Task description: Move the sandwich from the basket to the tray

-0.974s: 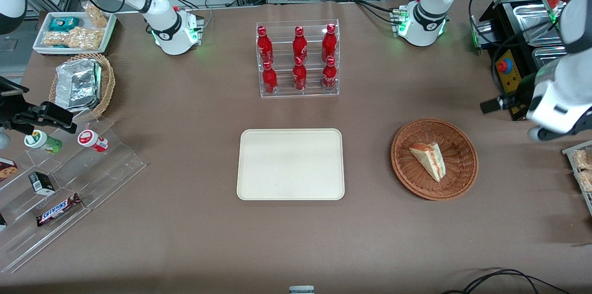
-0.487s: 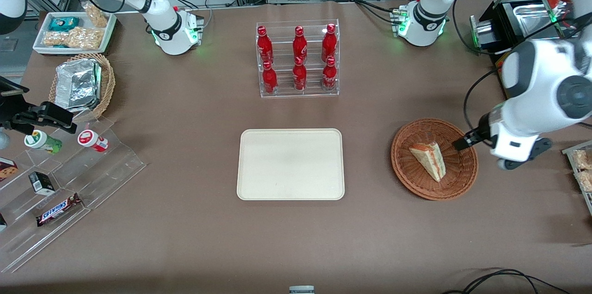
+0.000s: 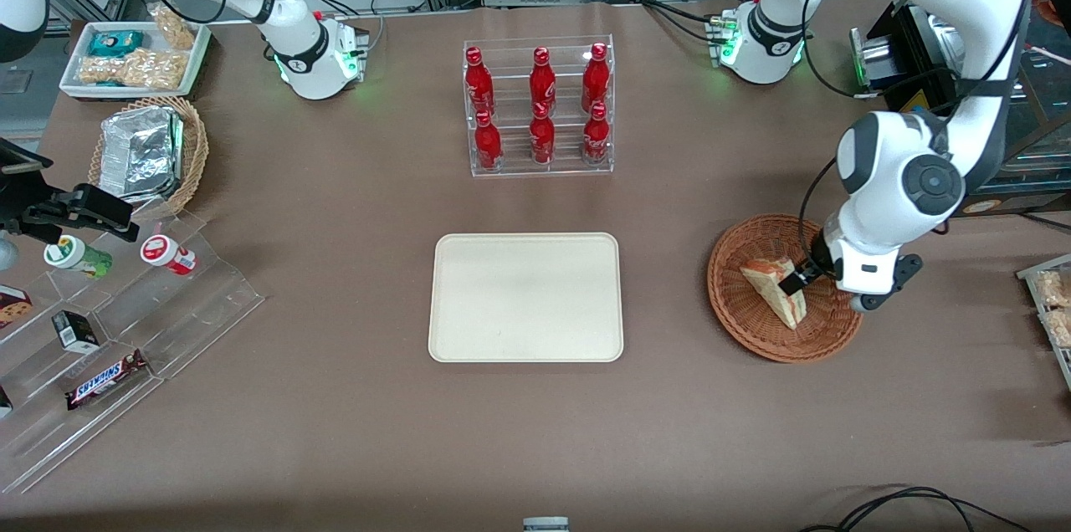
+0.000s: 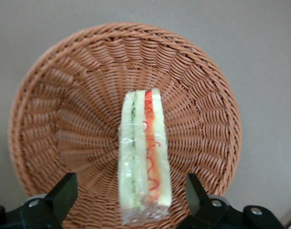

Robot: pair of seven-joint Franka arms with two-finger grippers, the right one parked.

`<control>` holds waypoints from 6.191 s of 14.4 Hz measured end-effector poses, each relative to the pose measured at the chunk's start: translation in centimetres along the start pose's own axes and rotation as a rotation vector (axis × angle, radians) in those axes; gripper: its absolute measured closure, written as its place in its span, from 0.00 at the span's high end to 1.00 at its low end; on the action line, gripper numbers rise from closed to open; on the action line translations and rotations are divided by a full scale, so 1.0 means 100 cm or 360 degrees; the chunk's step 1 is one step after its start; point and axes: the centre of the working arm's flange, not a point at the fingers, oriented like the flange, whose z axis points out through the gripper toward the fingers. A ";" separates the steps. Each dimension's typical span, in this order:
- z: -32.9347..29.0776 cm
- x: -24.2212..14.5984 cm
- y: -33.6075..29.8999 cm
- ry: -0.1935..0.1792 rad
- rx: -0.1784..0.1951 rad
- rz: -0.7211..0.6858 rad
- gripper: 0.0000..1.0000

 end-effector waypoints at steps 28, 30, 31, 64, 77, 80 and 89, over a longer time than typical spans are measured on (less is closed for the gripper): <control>-0.052 -0.155 0.164 -0.0122 0.0121 0.0527 0.14; -0.040 -0.199 0.199 -0.0137 0.0104 0.0672 0.14; -0.030 -0.221 0.216 -0.0150 0.0100 0.0732 0.14; -0.188 -0.170 0.212 -0.0187 0.0181 0.0804 1.00; -0.297 0.001 -0.039 -0.0505 0.0354 0.0745 1.00; -0.312 -0.002 -0.051 -0.0482 0.0314 0.0891 1.00; -0.343 -0.013 -0.038 -0.0240 0.0219 0.1057 1.00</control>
